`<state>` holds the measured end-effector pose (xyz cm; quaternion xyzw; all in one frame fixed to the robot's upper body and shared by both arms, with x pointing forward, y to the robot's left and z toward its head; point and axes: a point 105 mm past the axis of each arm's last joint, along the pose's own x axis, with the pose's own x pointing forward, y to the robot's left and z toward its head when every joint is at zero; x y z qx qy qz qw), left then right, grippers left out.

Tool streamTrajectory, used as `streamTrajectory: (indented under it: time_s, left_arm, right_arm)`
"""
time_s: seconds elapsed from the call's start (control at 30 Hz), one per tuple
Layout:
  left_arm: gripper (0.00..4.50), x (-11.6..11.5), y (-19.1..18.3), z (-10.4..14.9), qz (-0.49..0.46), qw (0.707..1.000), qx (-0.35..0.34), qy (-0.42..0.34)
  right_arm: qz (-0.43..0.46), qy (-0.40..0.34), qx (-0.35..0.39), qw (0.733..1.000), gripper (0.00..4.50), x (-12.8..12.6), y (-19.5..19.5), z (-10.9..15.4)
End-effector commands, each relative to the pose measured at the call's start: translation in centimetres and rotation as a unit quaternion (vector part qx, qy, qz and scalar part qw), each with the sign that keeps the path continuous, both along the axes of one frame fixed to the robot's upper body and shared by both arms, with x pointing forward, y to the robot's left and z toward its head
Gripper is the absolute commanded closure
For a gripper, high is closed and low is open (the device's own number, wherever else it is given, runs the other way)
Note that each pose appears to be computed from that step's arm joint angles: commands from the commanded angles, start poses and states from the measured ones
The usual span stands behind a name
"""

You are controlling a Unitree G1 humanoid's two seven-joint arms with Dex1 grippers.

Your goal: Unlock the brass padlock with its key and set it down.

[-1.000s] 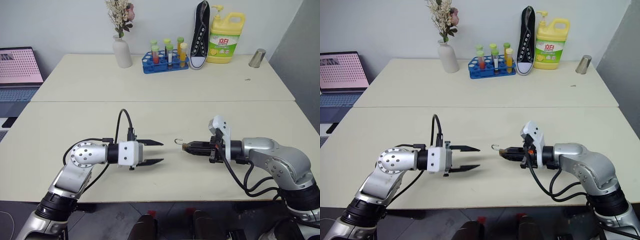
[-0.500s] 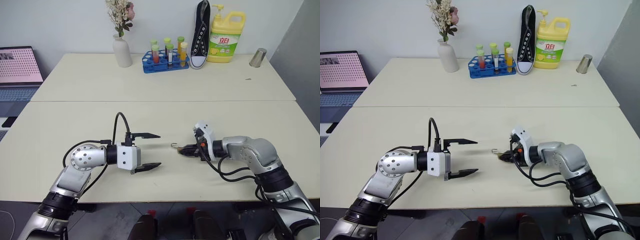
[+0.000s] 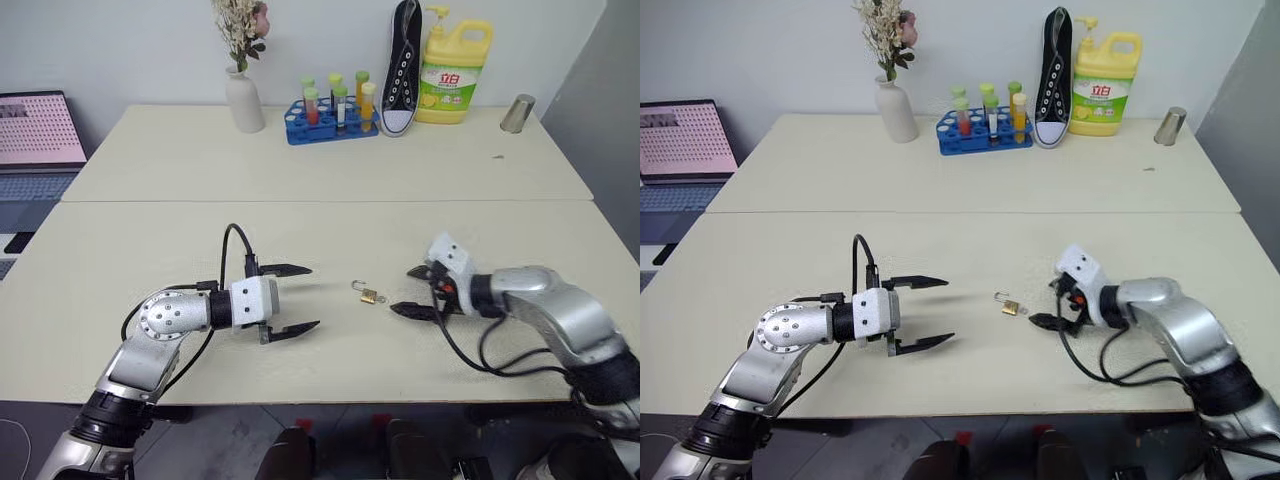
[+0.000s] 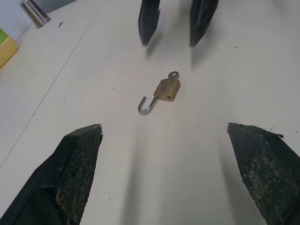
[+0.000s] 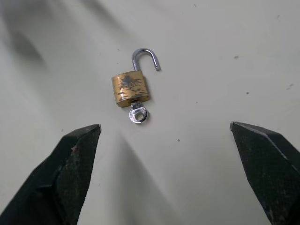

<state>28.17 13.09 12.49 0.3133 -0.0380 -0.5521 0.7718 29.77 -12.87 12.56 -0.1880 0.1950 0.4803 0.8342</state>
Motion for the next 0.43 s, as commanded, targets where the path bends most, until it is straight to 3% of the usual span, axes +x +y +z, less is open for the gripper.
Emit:
streamTrajectory:
  time_s: [0.03, 0.3, 0.43]
  left_arm:
    - [0.00, -0.2, -0.2, 1.5, 0.002, 1.000, -0.009, 0.004]
    - [0.00, -0.8, -1.1, 2.0, -0.008, 0.999, -0.026, 0.045]
    - [0.00, -1.1, -1.0, 1.8, -0.019, 0.996, -0.029, 0.077]
  right_arm:
    - [0.051, -0.078, 0.016, 0.996, 0.02, -2.0, 0.7, 3.5]
    - [0.060, -0.089, 0.017, 0.994, 0.02, -5.0, -0.5, 4.4]
    - [0.057, -0.089, 0.006, 0.994, 0.02, -5.0, -0.6, 4.0]
